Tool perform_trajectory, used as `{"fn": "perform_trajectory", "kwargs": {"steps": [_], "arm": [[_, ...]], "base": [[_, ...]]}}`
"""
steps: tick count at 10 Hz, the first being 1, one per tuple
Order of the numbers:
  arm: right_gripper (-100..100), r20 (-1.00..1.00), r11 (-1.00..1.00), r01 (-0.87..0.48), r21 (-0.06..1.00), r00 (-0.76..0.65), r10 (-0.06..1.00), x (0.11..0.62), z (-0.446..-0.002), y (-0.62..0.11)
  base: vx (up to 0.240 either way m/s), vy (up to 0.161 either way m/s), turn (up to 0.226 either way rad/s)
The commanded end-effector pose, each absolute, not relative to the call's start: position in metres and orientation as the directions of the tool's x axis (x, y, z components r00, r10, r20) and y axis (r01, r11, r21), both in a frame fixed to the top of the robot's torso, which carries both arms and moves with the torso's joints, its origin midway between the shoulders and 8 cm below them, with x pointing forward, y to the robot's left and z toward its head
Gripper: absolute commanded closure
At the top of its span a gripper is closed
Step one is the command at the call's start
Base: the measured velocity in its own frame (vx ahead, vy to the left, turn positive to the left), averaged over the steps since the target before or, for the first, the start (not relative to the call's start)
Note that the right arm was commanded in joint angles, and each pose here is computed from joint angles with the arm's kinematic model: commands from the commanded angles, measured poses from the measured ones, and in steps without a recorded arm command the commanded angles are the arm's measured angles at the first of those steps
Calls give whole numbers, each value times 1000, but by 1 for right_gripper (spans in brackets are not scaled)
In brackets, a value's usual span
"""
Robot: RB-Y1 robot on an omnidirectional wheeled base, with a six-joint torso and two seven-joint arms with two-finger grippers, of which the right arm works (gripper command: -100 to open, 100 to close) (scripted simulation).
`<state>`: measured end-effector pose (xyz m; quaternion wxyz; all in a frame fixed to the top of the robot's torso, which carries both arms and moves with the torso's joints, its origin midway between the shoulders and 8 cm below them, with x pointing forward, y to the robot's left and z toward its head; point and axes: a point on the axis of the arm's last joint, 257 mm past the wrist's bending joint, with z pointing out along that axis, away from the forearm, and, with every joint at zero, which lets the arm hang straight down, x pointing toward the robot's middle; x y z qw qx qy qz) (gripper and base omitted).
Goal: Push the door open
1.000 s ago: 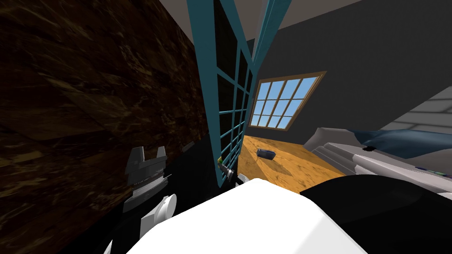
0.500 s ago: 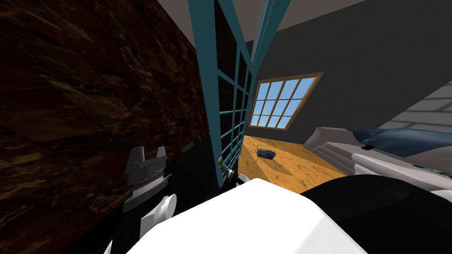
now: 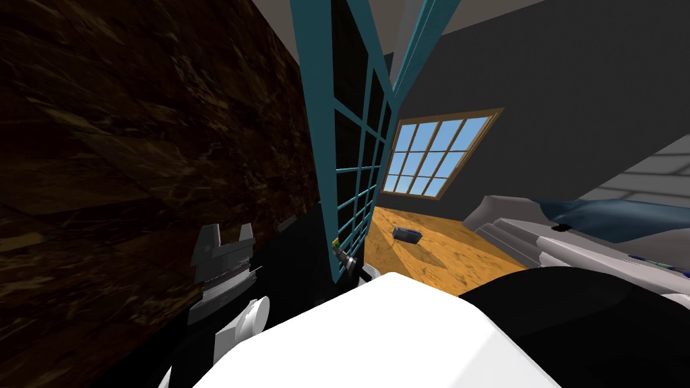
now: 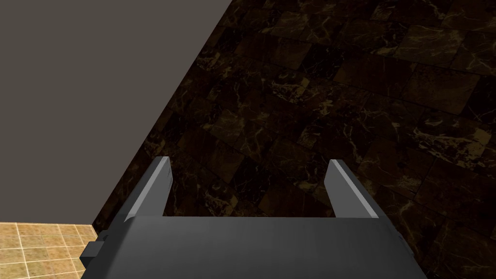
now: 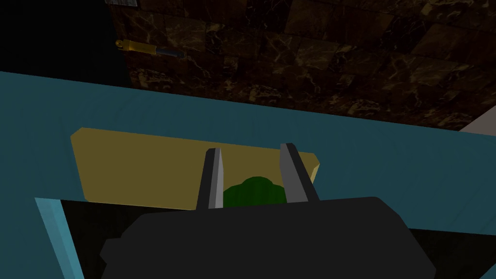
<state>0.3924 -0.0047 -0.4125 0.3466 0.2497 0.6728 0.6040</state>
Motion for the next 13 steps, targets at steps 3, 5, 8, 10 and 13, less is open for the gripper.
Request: {"fn": "perform_trajectory", "kwargs": {"steps": [3, 5, 8, 10, 13], "arm": [[100, -177, 164, -77, 983, -604, 777, 404, -418, -30], [100, -134, 115, -70, 991, -602, 787, 408, -408, -28], [100, -132, 128, -49, 990, -604, 786, 405, -417, -32], [100, -132, 128, -49, 990, -604, 786, 405, -417, -32], [100, -132, 128, -49, 990, -604, 786, 405, -417, -32]], "base": [[-1, 2, -11], [21, 25, -44], [11, 9, 12], [-1, 7, -3], [0, -5, -4]]}}
